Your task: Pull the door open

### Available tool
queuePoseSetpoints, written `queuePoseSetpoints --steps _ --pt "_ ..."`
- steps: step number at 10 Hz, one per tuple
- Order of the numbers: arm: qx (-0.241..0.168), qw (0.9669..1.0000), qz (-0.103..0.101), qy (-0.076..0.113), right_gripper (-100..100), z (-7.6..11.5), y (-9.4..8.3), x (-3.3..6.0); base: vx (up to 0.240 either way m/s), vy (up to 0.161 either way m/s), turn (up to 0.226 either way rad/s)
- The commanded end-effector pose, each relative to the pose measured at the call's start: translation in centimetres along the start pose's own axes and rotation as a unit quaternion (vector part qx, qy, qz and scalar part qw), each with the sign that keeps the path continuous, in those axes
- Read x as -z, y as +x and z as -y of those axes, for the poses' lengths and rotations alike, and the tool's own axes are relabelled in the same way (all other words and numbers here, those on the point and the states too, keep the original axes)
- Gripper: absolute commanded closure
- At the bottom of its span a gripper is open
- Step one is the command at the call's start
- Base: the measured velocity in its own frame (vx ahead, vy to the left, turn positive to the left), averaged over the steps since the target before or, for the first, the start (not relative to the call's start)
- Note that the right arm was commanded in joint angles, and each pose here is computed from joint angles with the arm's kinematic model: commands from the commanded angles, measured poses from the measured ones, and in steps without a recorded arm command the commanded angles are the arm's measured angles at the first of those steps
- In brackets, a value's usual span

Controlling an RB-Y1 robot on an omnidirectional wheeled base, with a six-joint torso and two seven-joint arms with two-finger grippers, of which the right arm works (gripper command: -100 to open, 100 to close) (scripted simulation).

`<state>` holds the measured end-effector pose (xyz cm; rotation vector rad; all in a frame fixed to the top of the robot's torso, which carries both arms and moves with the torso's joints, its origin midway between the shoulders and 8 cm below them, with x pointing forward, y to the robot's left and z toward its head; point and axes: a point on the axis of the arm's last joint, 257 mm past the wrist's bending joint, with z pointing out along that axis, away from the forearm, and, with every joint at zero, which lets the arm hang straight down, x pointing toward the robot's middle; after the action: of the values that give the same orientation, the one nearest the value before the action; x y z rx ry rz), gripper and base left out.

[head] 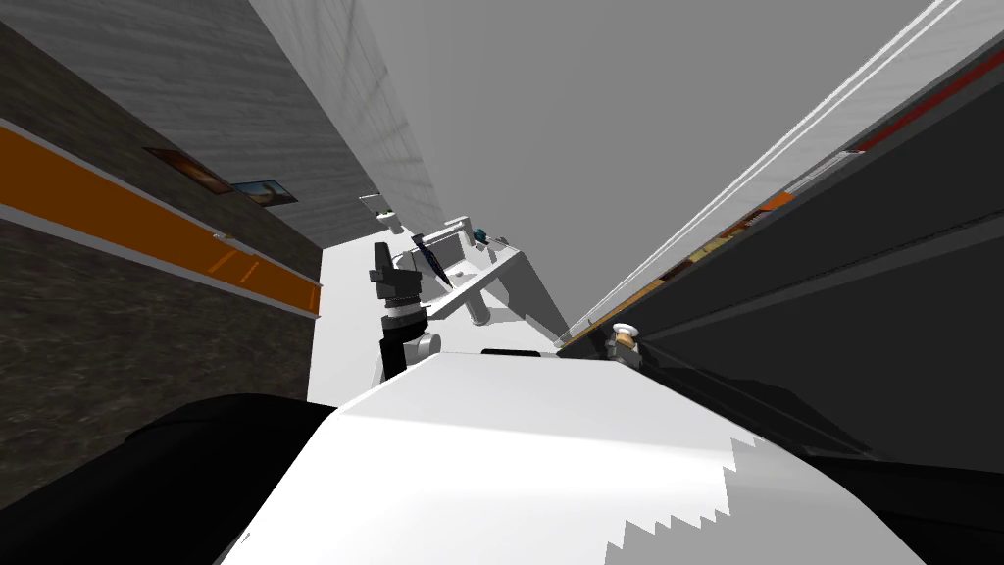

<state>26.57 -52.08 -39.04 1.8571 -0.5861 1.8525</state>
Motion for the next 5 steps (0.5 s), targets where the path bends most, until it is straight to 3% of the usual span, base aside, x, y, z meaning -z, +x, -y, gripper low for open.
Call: queuePoseSetpoints --steps 1,5 --pt "-0.005 0.9998 -0.001 0.018 100 1.2 -0.1 0.06 -0.161 0.029 0.053" --pt "-0.008 0.9983 0.001 0.058 100 3.0 -0.1 0.15 -0.237 0.007 0.080"
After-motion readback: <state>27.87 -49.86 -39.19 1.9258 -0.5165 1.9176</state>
